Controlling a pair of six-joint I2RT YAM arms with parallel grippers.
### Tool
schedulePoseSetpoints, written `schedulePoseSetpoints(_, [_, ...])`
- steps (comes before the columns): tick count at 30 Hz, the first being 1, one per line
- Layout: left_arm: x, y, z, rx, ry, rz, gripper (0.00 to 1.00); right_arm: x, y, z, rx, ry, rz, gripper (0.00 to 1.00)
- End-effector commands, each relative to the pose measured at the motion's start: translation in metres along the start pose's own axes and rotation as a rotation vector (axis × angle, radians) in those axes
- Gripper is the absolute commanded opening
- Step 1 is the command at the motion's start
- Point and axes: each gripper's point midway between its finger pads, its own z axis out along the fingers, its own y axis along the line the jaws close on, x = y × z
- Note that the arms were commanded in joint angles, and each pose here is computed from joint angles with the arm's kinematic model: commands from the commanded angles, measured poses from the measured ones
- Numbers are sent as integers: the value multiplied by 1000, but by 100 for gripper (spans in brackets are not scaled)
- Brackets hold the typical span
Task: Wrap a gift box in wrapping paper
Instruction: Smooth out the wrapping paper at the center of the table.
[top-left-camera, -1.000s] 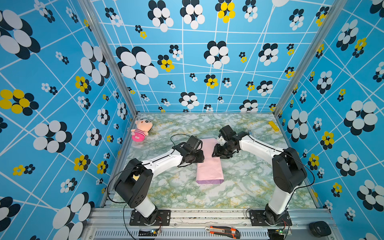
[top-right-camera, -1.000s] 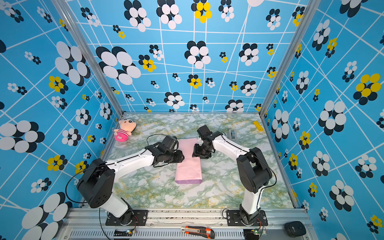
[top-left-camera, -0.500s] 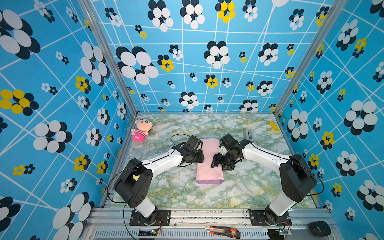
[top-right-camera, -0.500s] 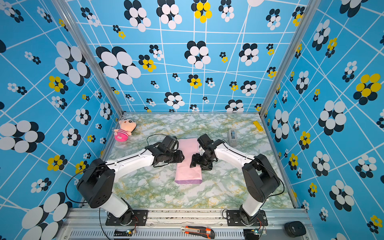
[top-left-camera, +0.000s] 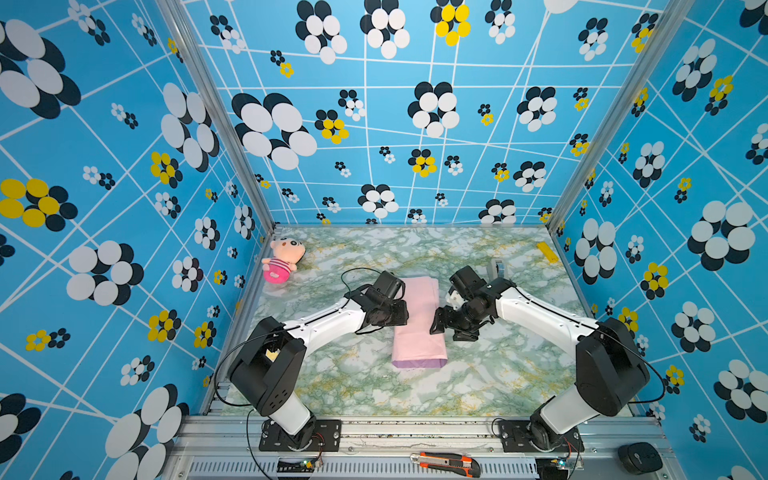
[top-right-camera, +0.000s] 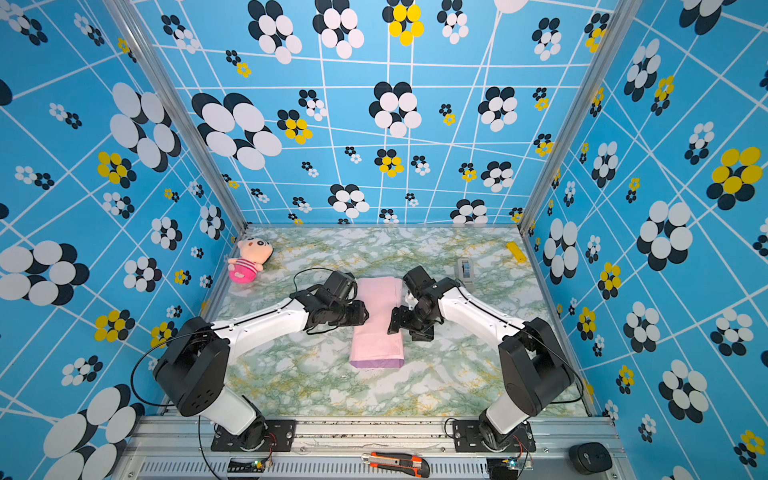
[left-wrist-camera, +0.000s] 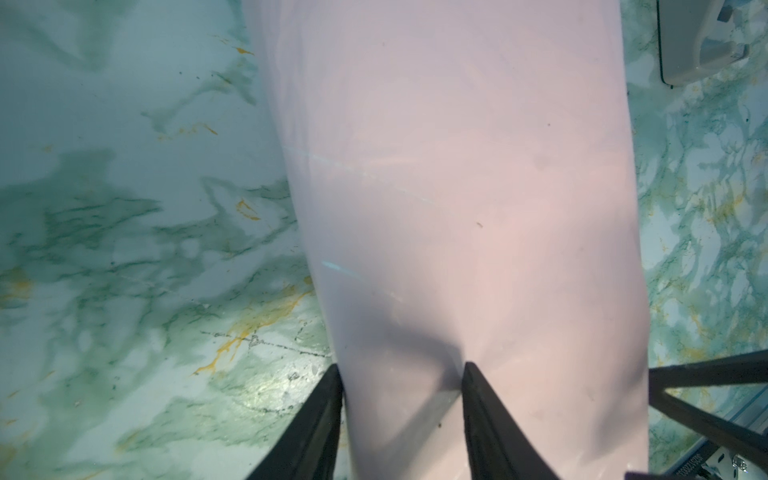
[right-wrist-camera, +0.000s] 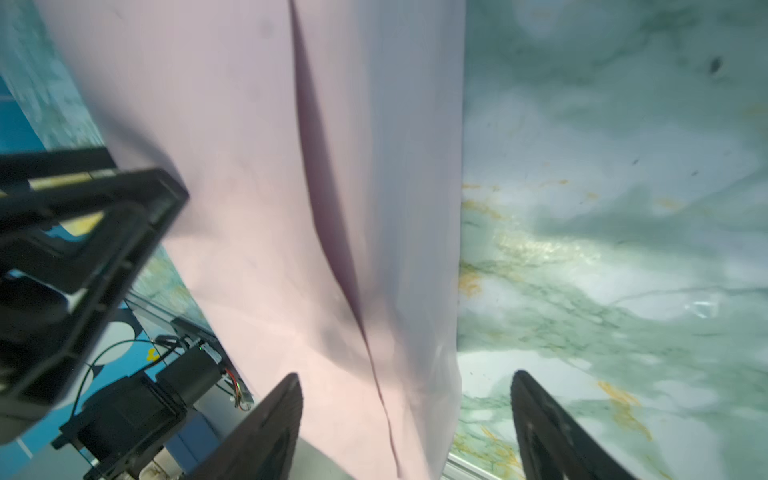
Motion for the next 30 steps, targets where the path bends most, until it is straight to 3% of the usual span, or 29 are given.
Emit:
schedulePoseSetpoints(1, [19,16,9,-72,63,23,47,-30,9,-3,13,-39,-78,80])
schedulePoseSetpoints(5, [17,16,9,-73,59,28,47,-47,24,12,-31,-24,-105,77])
schedulePoseSetpoints(10, [17,15,10,-72,62,29,47,-58,17,28,23,1,-119,70])
schedulePoseSetpoints(17, [15,15,9,-74,54,31,47,-63,25,35,-18,-8,-118,50])
schedulePoseSetpoints(22, [13,17,9,-79,55,37,47,-60,27,38,-31,-13,-99,45])
schedulePoseSetpoints(25, [12,17,8,-80,54,43,47,-61,27,36,-35,-22,-91,51])
schedulePoseSetpoints(28, [13,17,9,-80,59,43,47,-73,27,27,-31,-62,-87,74])
schedulePoseSetpoints(30, [13,18,8,-81,54,42,47,-81,27,23,-13,-78,-95,79])
